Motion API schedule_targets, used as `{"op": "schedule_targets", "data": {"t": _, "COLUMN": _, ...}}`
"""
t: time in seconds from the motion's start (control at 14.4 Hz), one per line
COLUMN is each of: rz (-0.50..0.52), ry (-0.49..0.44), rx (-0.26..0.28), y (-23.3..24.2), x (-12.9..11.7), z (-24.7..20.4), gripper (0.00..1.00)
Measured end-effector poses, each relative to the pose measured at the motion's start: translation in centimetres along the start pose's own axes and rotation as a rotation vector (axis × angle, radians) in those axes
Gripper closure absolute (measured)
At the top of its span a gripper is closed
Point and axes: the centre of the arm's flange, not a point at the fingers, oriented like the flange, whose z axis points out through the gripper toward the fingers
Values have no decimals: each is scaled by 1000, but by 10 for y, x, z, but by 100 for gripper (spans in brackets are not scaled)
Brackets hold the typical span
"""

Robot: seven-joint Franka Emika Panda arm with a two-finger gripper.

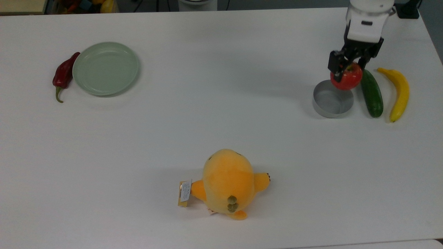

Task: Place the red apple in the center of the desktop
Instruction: 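Lift the red apple up out of the grey bowl, then carry the held apple toward the middle of the table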

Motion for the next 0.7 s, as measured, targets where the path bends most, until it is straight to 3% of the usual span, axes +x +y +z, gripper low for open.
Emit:
{"op": "schedule_targets", "data": {"t": 0.35, "rz": 80, "ry": -83, "rx": -38, "y": 87, "x": -9, "z": -82, "gripper": 26}}
{"op": "schedule_targets", "data": {"t": 0.7, "rz": 131, "ry": -185, "rx": -76, "y": 182, "x": -24, "z": -86, "gripper": 26}}
